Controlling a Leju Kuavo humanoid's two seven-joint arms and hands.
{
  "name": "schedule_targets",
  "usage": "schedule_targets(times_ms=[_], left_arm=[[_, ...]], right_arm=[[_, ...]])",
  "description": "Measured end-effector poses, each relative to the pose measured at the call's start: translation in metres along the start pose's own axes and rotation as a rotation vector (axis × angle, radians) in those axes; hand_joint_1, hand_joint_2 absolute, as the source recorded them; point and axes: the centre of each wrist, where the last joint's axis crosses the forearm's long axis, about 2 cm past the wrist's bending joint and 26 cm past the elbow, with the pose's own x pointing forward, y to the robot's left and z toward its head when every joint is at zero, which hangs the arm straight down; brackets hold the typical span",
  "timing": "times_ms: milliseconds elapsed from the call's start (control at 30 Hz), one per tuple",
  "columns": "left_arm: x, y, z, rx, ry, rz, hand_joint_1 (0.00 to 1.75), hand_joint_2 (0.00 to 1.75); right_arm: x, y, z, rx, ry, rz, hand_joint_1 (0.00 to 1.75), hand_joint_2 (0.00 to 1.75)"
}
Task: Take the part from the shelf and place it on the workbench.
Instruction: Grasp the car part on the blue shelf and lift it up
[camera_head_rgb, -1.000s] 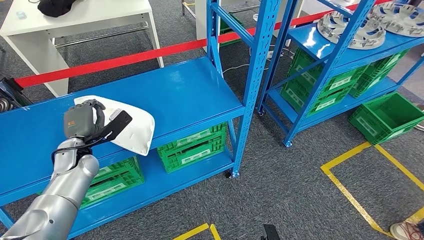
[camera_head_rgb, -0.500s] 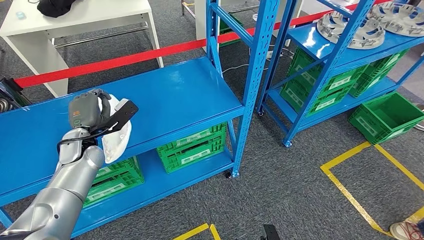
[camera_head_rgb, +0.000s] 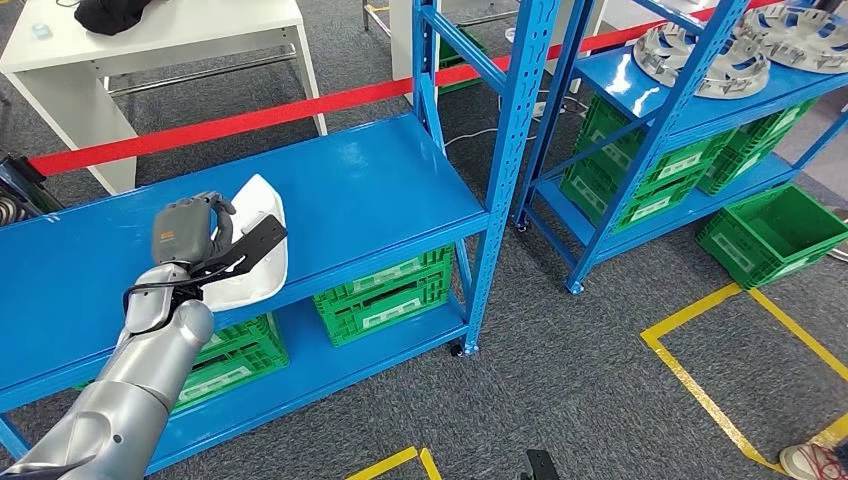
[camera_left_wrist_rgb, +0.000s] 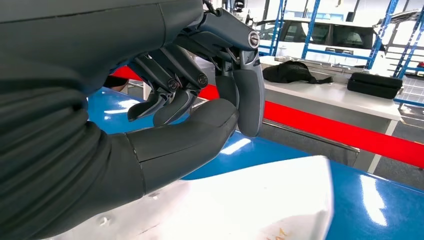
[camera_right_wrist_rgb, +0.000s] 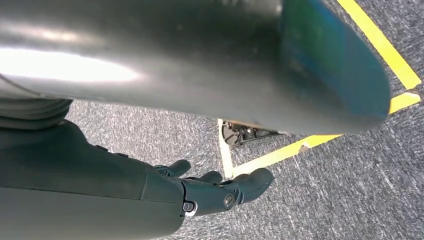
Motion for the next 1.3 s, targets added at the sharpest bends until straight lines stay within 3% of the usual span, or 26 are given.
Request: schedule_targets(times_ms=[100,233,300,433,800,967,1300], left_arm=[[0.000,0.000,0.000,-0.007,-0.003,0.002,0.00,1.75],[0.000,-0.001,0.000,-0.003,0.004,0.001,0.00,0.00],[0.000,-0.001,0.001,0.002,0.022,-0.014,0.00,0.00],[-0.001,-0.001,0.001,-0.020,0.049,-0.039,0.00,1.75],[0.001,-0.006,0.001,-0.198,0.016,-0.114,0.00,1.75],[0.003,-0.004,-0.002,-0.353,-0.012,-0.148,0.00,1.75],[0.001,0.008,-0.010,-0.576,-0.164,-0.140,0.00,1.75]], right_arm=[[0.000,0.000,0.000,0.000,0.000,-0.001,0.00,0.00],[0.000,0.000,0.000,0.002,0.000,0.001,0.00,0.00],[0.000,0.000,0.000,0.003,0.000,0.003,0.00,0.00],[0.000,0.000,0.000,0.007,-0.002,0.008,0.00,0.00],[0.000,0.000,0.000,0.017,-0.006,0.000,0.00,0.00],[0.000,0.000,0.000,0.015,-0.003,-0.006,0.00,0.00],[-0.002,-0.001,0.000,0.001,-0.005,-0.036,0.00,0.00]])
